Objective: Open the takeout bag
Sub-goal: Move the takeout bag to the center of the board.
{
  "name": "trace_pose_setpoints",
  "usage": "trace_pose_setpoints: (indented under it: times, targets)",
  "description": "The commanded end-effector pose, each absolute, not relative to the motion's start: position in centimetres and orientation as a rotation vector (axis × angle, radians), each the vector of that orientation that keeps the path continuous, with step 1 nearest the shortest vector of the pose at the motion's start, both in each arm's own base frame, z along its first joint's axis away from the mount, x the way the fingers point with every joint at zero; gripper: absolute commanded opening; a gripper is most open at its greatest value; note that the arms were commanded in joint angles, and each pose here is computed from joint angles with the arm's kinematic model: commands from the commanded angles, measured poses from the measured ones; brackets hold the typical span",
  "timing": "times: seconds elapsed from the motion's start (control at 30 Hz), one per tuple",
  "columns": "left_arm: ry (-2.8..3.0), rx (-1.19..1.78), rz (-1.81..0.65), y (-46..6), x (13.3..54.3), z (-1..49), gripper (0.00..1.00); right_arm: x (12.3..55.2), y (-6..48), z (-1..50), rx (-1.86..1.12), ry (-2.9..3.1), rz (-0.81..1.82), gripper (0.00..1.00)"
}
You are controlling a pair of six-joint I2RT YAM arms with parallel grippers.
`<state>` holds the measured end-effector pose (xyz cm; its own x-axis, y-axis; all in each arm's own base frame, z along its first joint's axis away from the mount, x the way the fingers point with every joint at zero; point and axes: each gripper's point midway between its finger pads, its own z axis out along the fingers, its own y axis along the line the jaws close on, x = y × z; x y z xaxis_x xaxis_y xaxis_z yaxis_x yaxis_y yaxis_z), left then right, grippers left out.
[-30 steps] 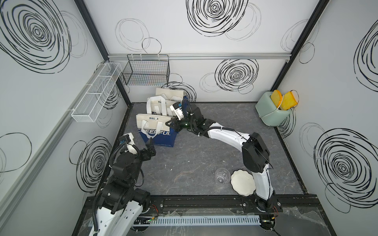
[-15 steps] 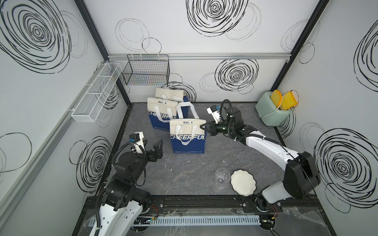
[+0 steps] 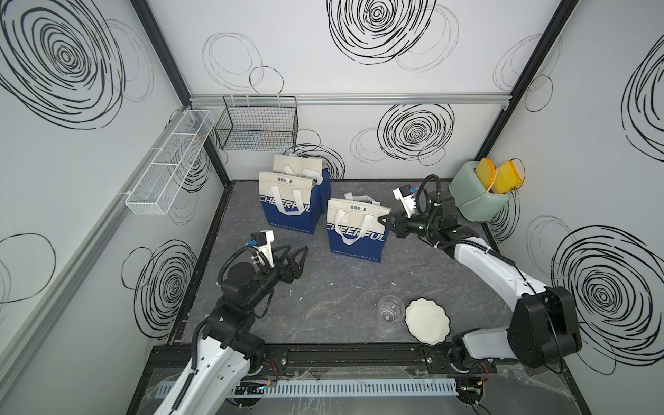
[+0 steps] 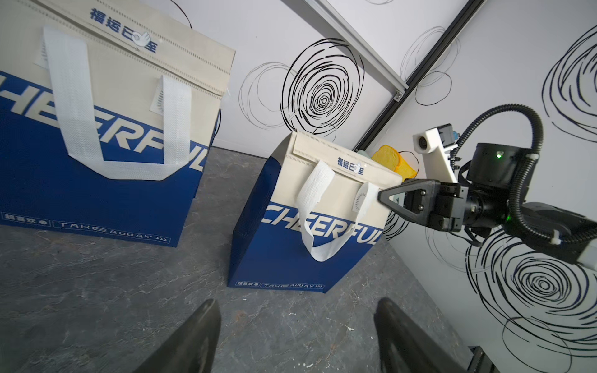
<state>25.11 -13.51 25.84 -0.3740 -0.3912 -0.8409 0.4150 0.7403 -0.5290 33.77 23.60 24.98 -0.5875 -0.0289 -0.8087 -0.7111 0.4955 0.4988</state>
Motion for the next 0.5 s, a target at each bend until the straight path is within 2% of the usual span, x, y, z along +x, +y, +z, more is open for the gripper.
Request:
trace_pose_setpoints:
  times: [0.0, 0.13, 0.27, 0.37, 0.47]
  targets:
    - [1.562, 0.088, -0.848, -15.4, 25.9, 30.7, 0.80, 33.1, 24.0, 28.6, -0.699, 1.813, 1.161, 0.00]
    - [1.550, 0.180, -0.706, -16.9, 27.9, 29.8, 0.83, 33.0, 24.0, 28.6, -0.698, 1.819, 1.181, 0.00]
    - [1.520, 0.247, -0.707, -17.2, 29.8, 29.1, 0.81, 32.9, 23.3, 28.2, -0.691, 1.835, 1.180, 0.01]
    - [1.516, 0.298, -0.731, -17.7, 31.5, 28.6, 0.80, 32.8, 22.9, 27.8, -0.681, 1.843, 1.196, 0.08]
    - [1.525, 0.355, -0.772, -18.2, 32.7, 27.8, 0.74, 32.9, 22.4, 27.5, -0.667, 1.848, 1.203, 0.13]
